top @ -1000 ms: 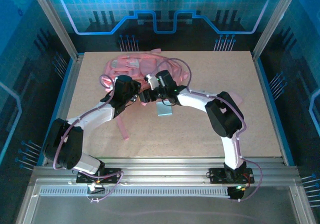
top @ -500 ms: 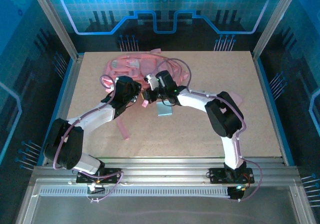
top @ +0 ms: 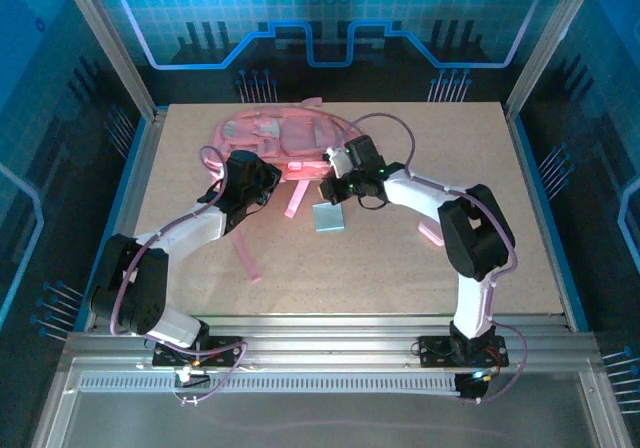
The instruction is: Pack the student bag
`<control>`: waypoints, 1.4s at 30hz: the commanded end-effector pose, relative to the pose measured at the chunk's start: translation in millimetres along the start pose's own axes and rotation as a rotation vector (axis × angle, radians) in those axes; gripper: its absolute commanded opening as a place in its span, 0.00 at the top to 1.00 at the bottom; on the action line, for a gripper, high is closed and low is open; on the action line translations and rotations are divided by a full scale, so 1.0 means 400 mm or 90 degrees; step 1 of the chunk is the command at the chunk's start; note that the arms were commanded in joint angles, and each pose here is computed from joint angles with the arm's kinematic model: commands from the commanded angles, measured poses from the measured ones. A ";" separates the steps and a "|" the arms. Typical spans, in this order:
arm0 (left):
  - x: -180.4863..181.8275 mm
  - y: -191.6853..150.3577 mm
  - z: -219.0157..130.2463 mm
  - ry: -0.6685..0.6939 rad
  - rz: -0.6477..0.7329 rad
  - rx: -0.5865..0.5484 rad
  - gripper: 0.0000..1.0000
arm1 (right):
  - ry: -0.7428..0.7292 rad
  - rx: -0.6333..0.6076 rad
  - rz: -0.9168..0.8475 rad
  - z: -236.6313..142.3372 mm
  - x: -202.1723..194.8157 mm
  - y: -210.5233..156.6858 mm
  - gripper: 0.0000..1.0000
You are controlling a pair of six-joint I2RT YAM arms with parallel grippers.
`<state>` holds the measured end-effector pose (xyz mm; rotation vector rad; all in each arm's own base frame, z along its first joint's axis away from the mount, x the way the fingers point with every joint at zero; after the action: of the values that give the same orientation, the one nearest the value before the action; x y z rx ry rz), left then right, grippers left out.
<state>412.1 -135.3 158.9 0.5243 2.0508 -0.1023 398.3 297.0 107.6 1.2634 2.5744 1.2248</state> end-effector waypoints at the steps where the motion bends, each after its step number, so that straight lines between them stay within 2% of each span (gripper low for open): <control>1: -0.041 0.036 -0.011 -0.045 0.030 -0.015 1.00 | -0.069 0.031 -0.016 -0.088 -0.061 -0.001 1.00; 6: -0.015 0.074 -0.004 -0.026 0.050 0.000 1.00 | -0.185 0.088 -0.046 -0.160 -0.159 -0.024 1.00; 11: 0.025 0.125 0.013 0.021 0.098 -0.009 1.00 | -0.234 0.124 -0.020 -0.239 -0.231 -0.050 1.00; 15: 0.028 0.185 0.071 0.009 0.094 -0.015 1.00 | -0.159 0.102 -0.015 -0.238 -0.170 -0.031 1.00; 20: -0.014 0.256 0.177 -0.024 0.098 -0.025 1.00 | 0.030 0.064 -0.019 -0.204 0.023 0.032 1.00; 21: -0.023 0.262 0.194 -0.028 0.097 -0.020 0.92 | 0.060 0.056 -0.016 -0.199 0.055 0.046 1.00; 23: -0.035 0.266 0.224 -0.027 0.089 0.001 0.46 | 0.099 0.034 -0.004 -0.188 0.103 0.079 1.00; 25: -0.043 0.258 0.227 -0.017 0.084 0.020 0.13 | 0.139 0.003 0.028 -0.175 0.138 0.123 1.00; 26: -0.039 0.253 0.215 -0.010 0.080 0.020 0.02 | 0.154 -0.006 0.045 -0.167 0.150 0.143 1.00; 30: -0.016 0.234 0.130 -0.001 0.059 0.006 0.01 | 0.169 -0.013 0.068 -0.117 0.183 0.187 1.00; 36: 0.027 0.155 0.002 -0.024 0.003 0.002 0.01 | 0.221 0.001 0.109 -0.052 0.223 0.216 1.00; 42: 0.032 0.042 -0.030 -0.083 -0.082 0.004 0.01 | 0.245 0.003 0.116 -0.055 0.269 0.224 1.00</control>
<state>406.8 -103.4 152.7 0.5097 1.9931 -0.1669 373.0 369.5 166.7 1.5468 2.8079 1.4123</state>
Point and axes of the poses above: each hand's point on the last joint's axis, 136 mm out from that joint toward the fingers, its own z axis out along the fingers, its own x axis along the line the jaws close on, y = z × x, the point moved 1 cm from there along -z, back along the fingers, and after that the axes turned 6 degrees about -z, right-handed, at the moved point
